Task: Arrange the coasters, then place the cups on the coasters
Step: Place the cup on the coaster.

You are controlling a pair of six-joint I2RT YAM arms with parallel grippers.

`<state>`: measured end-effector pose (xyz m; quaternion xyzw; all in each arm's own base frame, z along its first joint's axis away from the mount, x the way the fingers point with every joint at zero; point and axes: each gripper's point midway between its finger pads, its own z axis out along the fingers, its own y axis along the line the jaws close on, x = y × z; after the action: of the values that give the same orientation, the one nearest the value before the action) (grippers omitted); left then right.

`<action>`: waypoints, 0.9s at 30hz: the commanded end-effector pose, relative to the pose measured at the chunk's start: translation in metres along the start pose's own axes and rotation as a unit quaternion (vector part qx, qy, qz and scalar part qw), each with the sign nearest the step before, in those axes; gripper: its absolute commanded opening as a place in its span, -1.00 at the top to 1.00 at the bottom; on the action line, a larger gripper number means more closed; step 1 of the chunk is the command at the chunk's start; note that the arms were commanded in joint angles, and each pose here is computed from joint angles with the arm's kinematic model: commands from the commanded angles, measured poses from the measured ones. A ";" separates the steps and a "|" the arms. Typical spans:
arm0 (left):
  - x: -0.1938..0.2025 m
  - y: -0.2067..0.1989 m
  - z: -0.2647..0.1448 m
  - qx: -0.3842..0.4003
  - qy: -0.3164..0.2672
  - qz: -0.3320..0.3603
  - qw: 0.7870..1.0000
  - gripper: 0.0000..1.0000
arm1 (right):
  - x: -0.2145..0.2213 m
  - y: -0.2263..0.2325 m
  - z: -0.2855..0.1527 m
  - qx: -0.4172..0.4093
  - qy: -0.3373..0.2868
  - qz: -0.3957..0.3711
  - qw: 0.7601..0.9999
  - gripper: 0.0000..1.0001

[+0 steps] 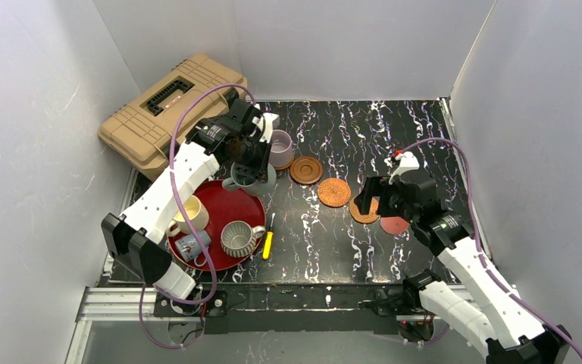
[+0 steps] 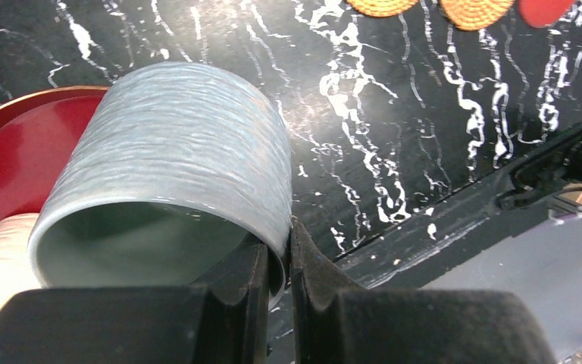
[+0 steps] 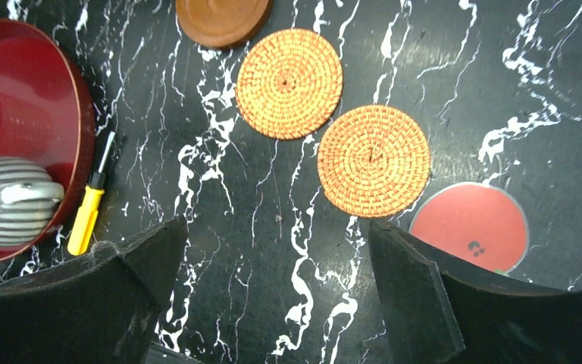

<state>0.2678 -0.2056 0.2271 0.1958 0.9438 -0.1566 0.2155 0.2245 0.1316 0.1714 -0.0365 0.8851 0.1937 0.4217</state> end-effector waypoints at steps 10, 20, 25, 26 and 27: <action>-0.039 -0.079 0.013 0.041 -0.013 0.033 0.999 1.00 | -0.043 -0.001 -0.024 0.009 -0.099 -0.025 0.995 -0.97; -0.070 -0.105 0.059 0.053 -0.003 0.025 0.998 1.00 | -0.044 -0.003 -0.029 0.011 -0.112 -0.029 0.993 -0.97; -0.085 -0.105 0.093 0.038 0.006 0.036 0.999 1.00 | -0.043 -0.005 -0.030 0.013 -0.120 -0.031 0.992 -0.97; -0.086 -0.104 0.099 0.036 0.007 0.042 0.998 1.00 | -0.043 -0.005 -0.030 0.013 -0.120 -0.032 0.992 -0.97; -0.088 -0.104 0.101 0.036 0.006 0.050 0.998 1.00 | -0.043 -0.005 -0.030 0.013 -0.121 -0.033 0.992 -0.97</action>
<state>0.3156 -0.3536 0.1779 0.2324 0.9435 -0.1704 0.1636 0.2263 0.1117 0.2070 -0.0323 0.8462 0.1718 0.5033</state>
